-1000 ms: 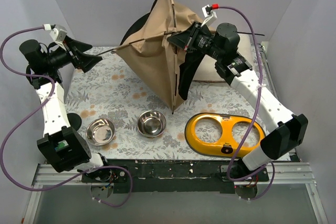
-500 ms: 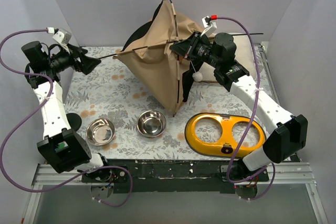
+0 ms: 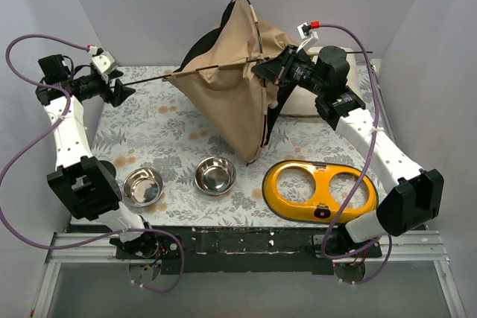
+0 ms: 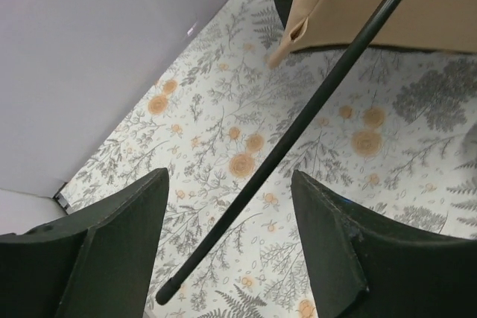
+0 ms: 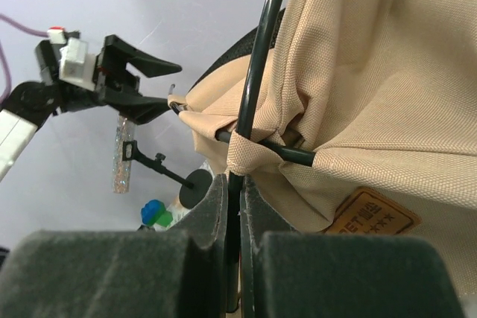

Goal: Set up the pet tent

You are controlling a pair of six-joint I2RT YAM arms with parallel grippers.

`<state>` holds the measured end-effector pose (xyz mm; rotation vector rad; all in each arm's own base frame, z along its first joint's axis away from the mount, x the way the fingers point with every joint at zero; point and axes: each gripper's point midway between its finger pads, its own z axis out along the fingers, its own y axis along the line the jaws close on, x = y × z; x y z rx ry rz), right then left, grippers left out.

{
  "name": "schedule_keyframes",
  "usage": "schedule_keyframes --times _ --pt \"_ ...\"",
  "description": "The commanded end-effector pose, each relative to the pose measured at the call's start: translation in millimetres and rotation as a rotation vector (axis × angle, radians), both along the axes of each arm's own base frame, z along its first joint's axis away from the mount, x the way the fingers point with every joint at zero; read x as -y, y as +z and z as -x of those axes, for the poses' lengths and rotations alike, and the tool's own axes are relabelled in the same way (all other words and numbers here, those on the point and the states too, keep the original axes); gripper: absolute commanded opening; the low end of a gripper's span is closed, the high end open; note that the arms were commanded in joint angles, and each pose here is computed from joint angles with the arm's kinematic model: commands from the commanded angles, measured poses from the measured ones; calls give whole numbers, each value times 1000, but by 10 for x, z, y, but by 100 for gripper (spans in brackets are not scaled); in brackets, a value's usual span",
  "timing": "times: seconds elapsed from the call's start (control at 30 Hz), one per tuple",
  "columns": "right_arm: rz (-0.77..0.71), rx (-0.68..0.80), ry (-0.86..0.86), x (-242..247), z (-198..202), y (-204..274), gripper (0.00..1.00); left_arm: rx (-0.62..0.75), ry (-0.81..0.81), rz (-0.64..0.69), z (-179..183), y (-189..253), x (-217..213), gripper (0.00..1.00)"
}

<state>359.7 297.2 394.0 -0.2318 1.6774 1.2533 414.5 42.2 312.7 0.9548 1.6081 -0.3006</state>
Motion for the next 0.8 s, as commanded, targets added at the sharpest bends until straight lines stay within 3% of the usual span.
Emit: schedule_keyframes --times 0.0,0.2,0.27,0.33,0.47,0.57,0.67,0.77 --pt "62 34 114 -37 234 -152 1 33 -62 -83 8 -45 -8 59" --pt "66 37 128 -29 255 -175 1 70 -97 -92 36 -12 51 28" --pt "71 50 130 -35 233 -157 1 80 -100 -101 57 16 60 10" --pt "79 63 133 -37 208 -130 16 96 -104 -104 103 87 89 0" --pt "97 151 82 52 166 90 61 169 -89 -110 217 299 153 0" --pt "154 282 -4 264 121 308 69 227 -79 -106 257 489 197 0" --pt "262 545 -46 453 204 608 73 251 -79 -83 281 674 239 0" --pt "281 757 58 345 453 877 75 282 -90 -67 324 810 291 0"
